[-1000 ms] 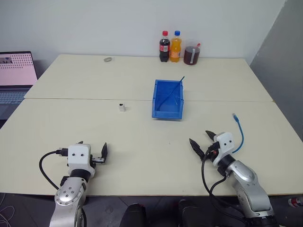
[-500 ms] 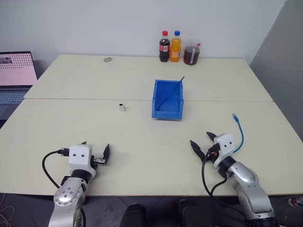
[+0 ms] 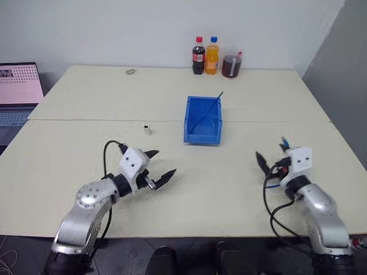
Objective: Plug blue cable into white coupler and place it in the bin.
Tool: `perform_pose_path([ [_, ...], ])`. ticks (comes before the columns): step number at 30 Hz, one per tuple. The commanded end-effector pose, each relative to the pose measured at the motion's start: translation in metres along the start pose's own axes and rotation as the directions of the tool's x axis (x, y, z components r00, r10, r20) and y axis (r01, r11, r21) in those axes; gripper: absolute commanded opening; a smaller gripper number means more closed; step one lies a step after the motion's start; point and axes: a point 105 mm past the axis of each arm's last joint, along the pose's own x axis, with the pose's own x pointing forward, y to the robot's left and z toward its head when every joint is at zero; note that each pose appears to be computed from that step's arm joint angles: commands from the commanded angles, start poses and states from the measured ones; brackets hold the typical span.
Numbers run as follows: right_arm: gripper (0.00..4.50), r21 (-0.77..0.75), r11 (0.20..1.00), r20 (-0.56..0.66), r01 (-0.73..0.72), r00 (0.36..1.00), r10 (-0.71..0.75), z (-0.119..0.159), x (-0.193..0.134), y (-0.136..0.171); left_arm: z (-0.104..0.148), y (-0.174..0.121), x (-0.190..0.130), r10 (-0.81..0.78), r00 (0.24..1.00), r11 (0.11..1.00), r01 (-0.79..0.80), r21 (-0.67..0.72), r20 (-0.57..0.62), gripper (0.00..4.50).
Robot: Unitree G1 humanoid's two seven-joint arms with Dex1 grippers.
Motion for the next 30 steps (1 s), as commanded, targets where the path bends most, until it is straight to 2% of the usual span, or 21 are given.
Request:
perform_pose_path([
  [1,4.48,0.002,0.999,-0.052,0.043,0.998,-0.043,0.002,0.007,-0.027,0.018,-0.015,0.006,-0.164,0.986,0.986,0.164,0.038,-0.019,4.50],
  [4,4.48,0.001,0.996,-0.168,0.086,0.982,-0.085,-0.008,0.014,-0.055,0.028,-0.023,0.011,-0.268,0.961,0.960,0.272,0.066,-0.065,4.50],
  [7,4.48,0.071,0.993,-0.296,0.099,0.952,-0.074,-0.023,0.020,-0.074,0.039,-0.026,0.017,-0.317,0.946,0.943,0.323,0.087,-0.074,4.50],
  [11,4.48,0.086,0.990,-0.361,0.114,0.929,-0.075,-0.032,0.028,-0.086,0.044,-0.026,0.020,-0.329,0.941,0.936,0.336,0.107,-0.079,4.50],
  [16,4.48,0.108,0.993,-0.441,0.056,0.898,-0.003,-0.043,0.040,-0.084,0.049,-0.026,0.023,-0.330,0.941,0.934,0.337,0.119,-0.074,4.50],
  [17,4.12,0.114,0.992,-0.455,0.055,0.890,0.003,-0.046,0.041,-0.084,0.049,-0.025,0.023,-0.329,0.941,0.934,0.336,0.119,-0.074,4.50],
  [18,4.02,0.121,0.991,-0.468,0.052,0.883,0.010,-0.048,0.042,-0.084,0.049,-0.025,0.024,-0.327,0.942,0.935,0.334,0.120,-0.074,4.50],
  [22,2.96,0.145,0.988,-0.501,0.054,0.865,0.026,-0.055,0.043,-0.086,0.047,-0.023,0.022,-0.319,0.945,0.938,0.326,0.118,-0.079,4.50],
  [30,0.86,0.211,0.977,-0.507,0.043,0.859,0.072,-0.059,0.039,-0.091,0.047,-0.022,0.022,-0.307,0.949,0.943,0.314,0.108,-0.076,4.50],
])
